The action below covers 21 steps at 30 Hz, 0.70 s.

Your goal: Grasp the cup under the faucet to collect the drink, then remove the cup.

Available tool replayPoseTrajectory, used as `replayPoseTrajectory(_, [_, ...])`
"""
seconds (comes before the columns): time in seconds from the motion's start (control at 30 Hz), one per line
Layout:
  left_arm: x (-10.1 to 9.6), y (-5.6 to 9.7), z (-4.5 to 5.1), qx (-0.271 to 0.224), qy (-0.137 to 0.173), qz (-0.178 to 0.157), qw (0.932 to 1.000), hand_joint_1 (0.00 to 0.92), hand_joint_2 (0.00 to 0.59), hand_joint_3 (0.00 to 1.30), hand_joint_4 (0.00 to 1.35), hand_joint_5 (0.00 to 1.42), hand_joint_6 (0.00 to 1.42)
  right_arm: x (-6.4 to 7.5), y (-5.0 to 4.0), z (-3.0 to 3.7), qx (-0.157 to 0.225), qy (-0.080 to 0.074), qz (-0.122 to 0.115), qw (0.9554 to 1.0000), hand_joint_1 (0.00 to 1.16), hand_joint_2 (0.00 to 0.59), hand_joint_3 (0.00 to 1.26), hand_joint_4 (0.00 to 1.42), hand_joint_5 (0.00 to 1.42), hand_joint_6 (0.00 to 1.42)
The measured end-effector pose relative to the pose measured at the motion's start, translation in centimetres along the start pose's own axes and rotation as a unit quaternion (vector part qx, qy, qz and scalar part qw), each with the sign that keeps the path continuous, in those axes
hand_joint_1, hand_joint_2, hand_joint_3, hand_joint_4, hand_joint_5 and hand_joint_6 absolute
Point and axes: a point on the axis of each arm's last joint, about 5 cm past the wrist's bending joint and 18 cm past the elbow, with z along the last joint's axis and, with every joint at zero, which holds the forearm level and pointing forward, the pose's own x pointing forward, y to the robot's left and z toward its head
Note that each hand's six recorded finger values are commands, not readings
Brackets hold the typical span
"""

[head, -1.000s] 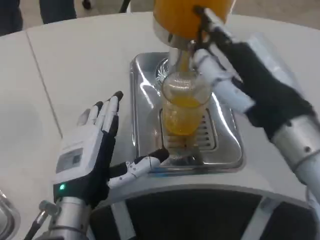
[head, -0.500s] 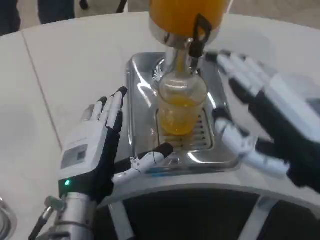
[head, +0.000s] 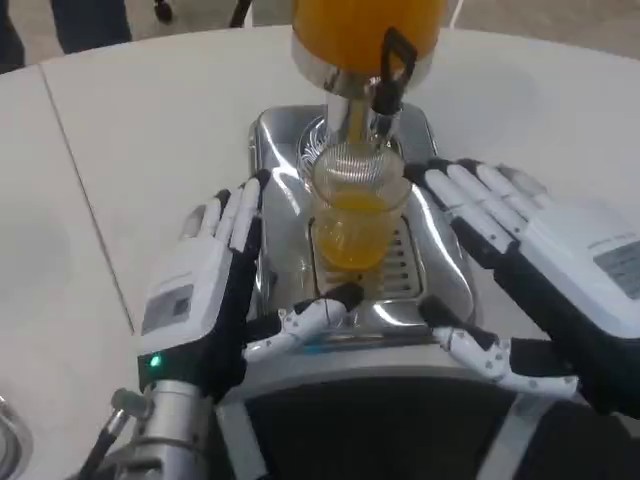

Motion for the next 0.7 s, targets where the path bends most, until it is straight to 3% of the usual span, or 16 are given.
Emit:
replayPoseTrajectory(0.2, [0.9, -0.9, -0.01, -0.022, 0.022, 0.004, 0.9995, 0.169, 0.04, 0.0, 0.0, 0.0, 0.0, -0.6, 0.4, 0.04, -0.021, -0.028, 0.024, 0.9991, 0.61, 0.368, 0.0, 0.0, 0.0, 0.04])
replayPoseTrajectory(0.3, [1.2, -1.3, -0.06, -0.034, 0.032, 0.006, 0.9989, 0.203, 0.044, 0.0, 0.0, 0.0, 0.0, -0.7, 0.53, -0.03, -0.017, -0.024, 0.034, 0.999, 0.61, 0.368, 0.0, 0.0, 0.0, 0.05])
replayPoseTrajectory(0.47, [1.9, -1.7, 0.38, -0.073, 0.022, 0.008, 0.997, 0.269, 0.048, 0.0, 0.0, 0.0, 0.0, -0.8, 0.58, -0.21, 0.017, -0.009, 0.051, 0.9985, 0.59, 0.38, 0.0, 0.0, 0.0, 0.05])
replayPoseTrajectory(0.7, [2.9, -2.6, 0.97, -0.11, 0.003, 0.01, 0.9939, 0.305, 0.046, 0.0, 0.0, 0.0, 0.0, -1.2, 0.47, 0.2, 0.021, -0.004, 0.073, 0.9971, 0.56, 0.352, 0.0, 0.0, 0.0, 0.06])
